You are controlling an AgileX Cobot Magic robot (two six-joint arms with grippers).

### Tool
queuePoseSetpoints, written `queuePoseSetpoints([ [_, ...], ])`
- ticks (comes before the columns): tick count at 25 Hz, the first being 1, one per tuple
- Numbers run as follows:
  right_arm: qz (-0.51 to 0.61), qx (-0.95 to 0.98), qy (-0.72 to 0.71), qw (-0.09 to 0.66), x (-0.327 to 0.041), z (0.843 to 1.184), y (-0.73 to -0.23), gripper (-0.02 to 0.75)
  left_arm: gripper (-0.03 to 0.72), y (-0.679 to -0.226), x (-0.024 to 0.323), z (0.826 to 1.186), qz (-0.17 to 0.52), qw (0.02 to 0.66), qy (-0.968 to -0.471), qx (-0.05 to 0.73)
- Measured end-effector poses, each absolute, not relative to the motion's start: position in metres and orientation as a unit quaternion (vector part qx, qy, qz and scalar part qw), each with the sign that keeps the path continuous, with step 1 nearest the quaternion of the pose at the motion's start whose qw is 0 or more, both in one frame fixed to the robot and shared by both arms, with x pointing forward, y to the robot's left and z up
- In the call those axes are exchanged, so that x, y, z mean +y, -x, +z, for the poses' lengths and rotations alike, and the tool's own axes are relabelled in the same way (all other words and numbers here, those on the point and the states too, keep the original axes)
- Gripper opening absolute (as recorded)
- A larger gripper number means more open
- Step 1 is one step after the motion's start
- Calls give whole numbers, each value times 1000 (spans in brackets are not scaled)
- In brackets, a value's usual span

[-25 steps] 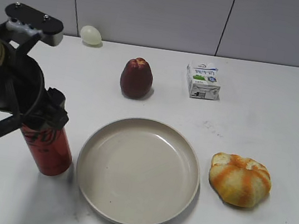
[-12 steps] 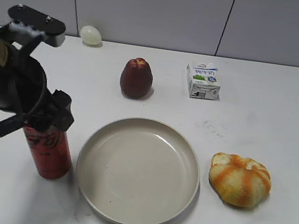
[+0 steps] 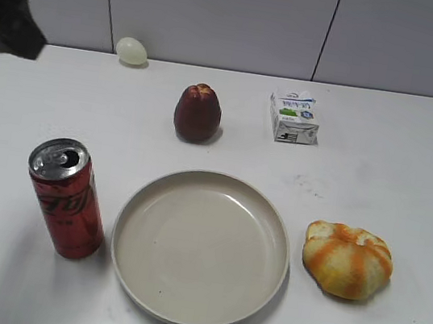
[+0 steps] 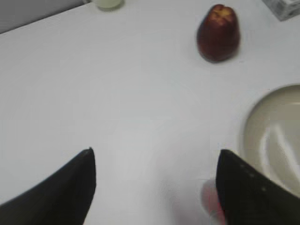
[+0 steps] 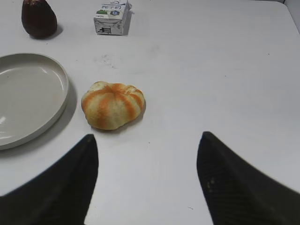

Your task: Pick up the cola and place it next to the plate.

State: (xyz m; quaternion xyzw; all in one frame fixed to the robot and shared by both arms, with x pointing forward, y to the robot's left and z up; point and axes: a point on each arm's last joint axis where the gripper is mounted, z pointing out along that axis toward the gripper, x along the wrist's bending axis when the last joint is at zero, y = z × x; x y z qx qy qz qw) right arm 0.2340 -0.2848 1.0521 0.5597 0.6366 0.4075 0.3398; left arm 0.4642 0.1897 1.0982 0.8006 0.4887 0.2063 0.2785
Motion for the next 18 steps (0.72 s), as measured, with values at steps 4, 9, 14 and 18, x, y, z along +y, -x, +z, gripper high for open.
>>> queuePoseSetpoints([
  [4, 408, 637, -560, 340, -285, 1052, -234, 531, 596, -476, 231, 1102, 220, 238, -791, 519],
  [9, 408, 637, -560, 340, -285, 1052, -234, 531, 591, -481, 277, 1103, 200, 224, -756, 582],
  [14, 408, 637, -560, 340, -285, 1052, -234, 531, 590, -474, 309, 1098, 165, 195, -721, 644],
  [18, 408, 637, -560, 340, -285, 1052, -234, 531, 590, -458, 314, 1098, 163, 191, -715, 653],
])
